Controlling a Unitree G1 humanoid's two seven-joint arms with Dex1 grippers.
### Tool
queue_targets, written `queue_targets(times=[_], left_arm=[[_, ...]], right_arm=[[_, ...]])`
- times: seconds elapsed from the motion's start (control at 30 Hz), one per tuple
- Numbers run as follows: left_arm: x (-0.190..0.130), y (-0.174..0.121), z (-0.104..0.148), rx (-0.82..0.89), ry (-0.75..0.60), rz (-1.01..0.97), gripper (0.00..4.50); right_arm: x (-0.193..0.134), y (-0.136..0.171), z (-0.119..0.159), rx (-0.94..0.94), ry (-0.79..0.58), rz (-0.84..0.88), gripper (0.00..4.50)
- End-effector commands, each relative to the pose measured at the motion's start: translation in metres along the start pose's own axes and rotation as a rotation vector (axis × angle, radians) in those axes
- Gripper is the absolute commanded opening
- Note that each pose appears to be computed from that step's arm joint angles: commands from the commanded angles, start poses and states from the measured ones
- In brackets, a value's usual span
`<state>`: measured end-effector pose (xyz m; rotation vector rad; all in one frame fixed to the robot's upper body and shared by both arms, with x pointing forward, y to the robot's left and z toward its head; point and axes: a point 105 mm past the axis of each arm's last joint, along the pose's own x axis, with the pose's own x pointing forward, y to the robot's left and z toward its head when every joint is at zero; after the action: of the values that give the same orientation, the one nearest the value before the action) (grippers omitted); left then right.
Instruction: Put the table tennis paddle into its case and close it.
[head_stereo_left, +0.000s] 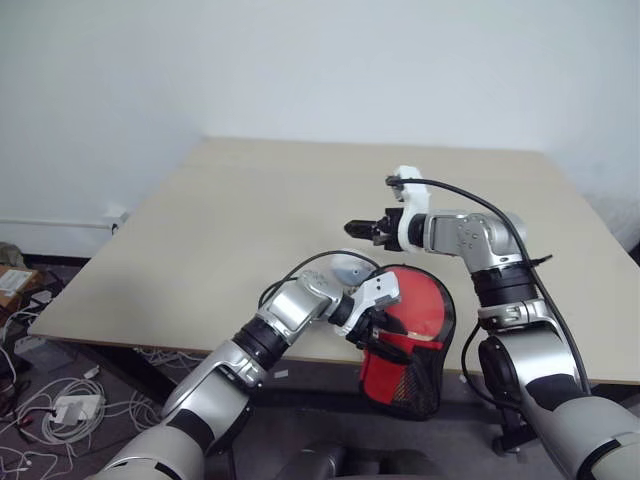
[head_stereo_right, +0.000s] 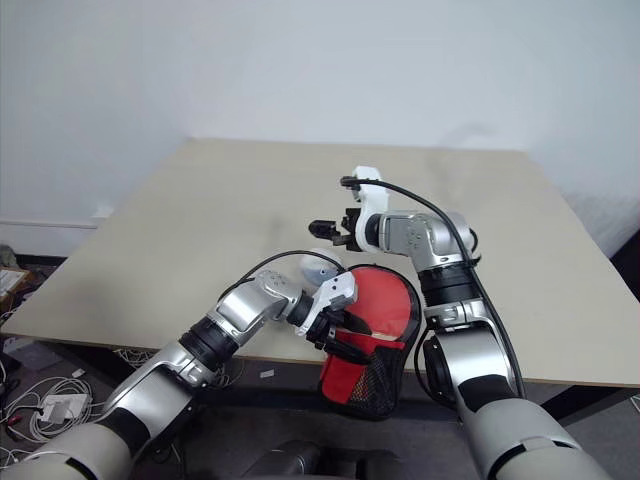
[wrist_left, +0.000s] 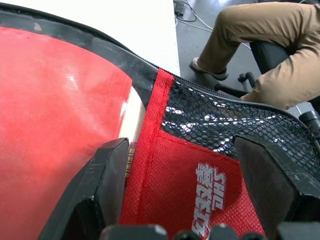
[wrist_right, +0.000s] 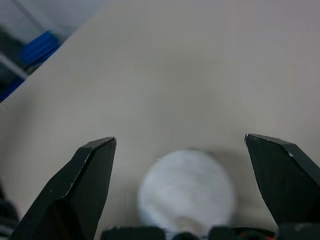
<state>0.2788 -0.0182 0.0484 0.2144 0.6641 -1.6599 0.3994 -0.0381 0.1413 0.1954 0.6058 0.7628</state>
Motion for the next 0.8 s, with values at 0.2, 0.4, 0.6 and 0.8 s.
queue_targets(times=[0.2, 0.4, 0.6, 0.8], left_arm=[[0.007, 0.009, -0.047, -0.146, 0.127, 0.075, 3.54], [0.008, 0.008, -0.042, -0.166, 0.096, 0.069, 3.54], [0.007, 0.008, -0.042, -0.173, 0.094, 0.074, 3.57], [0.006, 0.008, -0.044, -0.201, 0.093, 0.077, 3.57]], right_arm=[[0.016, 0.005, -0.017, -0.054, 0.154, 0.030, 4.50], [0.023, -0.011, -0.035, -0.084, 0.237, -0.046, 4.50], [0.025, -0.019, -0.041, -0.166, 0.261, -0.095, 3.53], [0.026, -0.023, -0.038, -0.172, 0.234, -0.136, 1.39]])
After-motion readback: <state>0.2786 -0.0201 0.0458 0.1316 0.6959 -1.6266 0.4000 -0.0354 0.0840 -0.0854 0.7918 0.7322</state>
